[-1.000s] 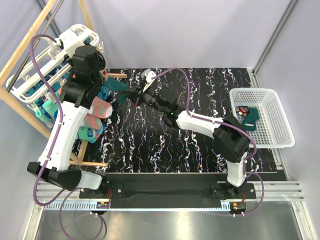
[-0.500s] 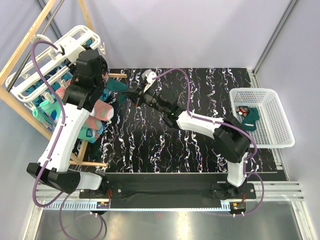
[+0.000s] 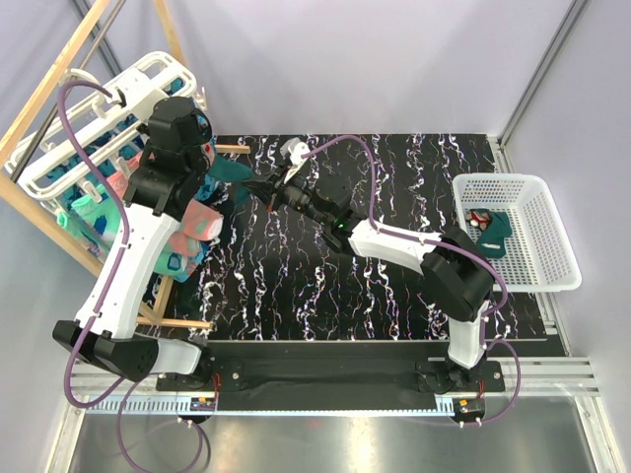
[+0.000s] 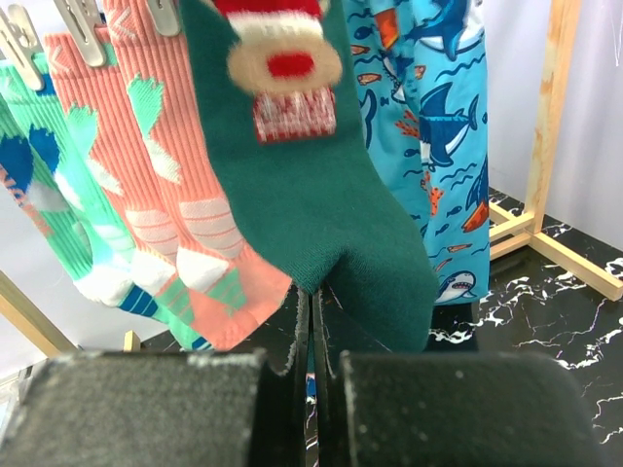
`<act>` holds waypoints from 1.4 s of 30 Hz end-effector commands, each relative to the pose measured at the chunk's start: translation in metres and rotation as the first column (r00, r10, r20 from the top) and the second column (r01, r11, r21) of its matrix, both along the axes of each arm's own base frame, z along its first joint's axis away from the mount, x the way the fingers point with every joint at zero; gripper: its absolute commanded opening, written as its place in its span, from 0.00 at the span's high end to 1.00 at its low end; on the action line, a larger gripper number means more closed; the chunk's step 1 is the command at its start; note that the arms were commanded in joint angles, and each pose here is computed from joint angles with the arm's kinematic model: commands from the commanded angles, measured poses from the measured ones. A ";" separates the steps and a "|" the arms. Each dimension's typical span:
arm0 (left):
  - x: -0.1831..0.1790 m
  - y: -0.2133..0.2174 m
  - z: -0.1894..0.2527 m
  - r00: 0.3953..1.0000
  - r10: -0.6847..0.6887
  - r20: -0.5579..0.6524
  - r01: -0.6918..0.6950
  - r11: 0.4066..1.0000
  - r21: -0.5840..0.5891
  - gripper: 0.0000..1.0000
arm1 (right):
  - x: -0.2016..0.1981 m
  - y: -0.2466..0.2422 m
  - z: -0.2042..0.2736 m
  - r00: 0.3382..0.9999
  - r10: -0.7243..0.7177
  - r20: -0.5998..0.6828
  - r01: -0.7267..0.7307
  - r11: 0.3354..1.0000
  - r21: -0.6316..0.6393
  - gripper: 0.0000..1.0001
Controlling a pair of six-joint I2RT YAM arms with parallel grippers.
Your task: Remove the socks clipped to the hanger
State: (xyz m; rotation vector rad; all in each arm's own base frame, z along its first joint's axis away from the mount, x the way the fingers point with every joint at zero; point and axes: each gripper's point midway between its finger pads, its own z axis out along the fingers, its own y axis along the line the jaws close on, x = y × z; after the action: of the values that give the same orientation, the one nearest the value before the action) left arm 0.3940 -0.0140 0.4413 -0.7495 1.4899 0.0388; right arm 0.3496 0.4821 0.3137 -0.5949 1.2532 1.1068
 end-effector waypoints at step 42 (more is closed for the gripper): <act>-0.099 -0.110 0.013 0.687 -0.726 -0.035 0.726 0.688 -0.006 0.01 | 0.032 -0.437 0.052 0.226 -0.968 -0.111 0.814 0.250 -0.524 1.00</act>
State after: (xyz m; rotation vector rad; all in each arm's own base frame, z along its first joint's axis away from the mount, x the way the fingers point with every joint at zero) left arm 0.3192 -0.0960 0.4443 -0.2820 1.7506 -0.3946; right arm 0.4077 0.1054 0.3879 0.1803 1.7002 0.1678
